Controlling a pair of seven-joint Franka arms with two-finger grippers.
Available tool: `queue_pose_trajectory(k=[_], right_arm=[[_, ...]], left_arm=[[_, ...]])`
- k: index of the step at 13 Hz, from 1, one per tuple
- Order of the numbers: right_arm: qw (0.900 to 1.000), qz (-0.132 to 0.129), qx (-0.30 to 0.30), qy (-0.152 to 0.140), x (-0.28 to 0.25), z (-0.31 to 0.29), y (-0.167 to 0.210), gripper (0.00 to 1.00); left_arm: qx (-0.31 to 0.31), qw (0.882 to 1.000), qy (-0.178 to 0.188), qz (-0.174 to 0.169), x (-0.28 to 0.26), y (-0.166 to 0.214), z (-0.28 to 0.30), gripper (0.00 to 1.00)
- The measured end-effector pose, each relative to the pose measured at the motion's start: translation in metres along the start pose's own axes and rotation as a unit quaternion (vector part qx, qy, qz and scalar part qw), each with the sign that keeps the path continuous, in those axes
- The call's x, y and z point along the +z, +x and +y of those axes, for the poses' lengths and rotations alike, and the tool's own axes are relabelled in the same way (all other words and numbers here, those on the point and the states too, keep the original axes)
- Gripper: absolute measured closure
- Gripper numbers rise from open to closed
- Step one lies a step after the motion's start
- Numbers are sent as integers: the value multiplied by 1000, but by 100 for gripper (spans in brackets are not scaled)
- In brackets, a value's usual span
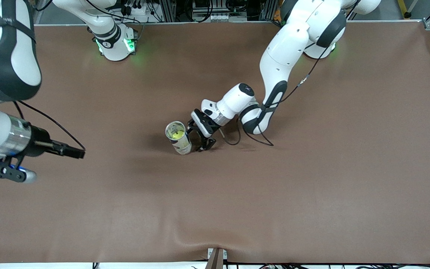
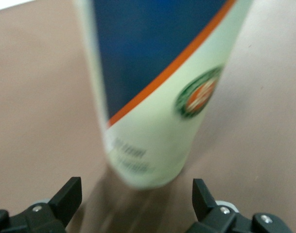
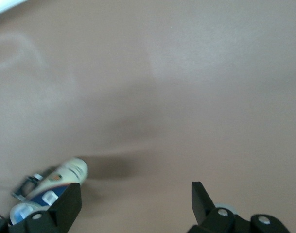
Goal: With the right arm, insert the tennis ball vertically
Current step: 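Open the left gripper, leaving the can upright, and pull back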
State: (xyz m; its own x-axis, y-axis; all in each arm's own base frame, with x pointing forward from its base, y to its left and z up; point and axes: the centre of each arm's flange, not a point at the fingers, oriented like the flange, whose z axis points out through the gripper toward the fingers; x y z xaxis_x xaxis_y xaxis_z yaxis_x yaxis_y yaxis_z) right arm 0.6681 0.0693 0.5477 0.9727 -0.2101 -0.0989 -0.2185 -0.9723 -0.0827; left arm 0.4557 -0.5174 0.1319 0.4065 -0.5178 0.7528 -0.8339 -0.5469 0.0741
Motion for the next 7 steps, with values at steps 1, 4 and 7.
queue_pose_trajectory(k=[1,4,7], right_arm=[[1000,6,-17,-8,-20,3,-12,0],[1000,22,-12,-16,-73,29,-52,0],[1000,15,-7,-23,-81,51,-97,0]], left_arm=[[-8,1000,7,-10,-14,-5,-12,0],[-15,999,29,-32,-61,-15,-56,0],[-22,997,58,-50,-105,-39,-129,0]])
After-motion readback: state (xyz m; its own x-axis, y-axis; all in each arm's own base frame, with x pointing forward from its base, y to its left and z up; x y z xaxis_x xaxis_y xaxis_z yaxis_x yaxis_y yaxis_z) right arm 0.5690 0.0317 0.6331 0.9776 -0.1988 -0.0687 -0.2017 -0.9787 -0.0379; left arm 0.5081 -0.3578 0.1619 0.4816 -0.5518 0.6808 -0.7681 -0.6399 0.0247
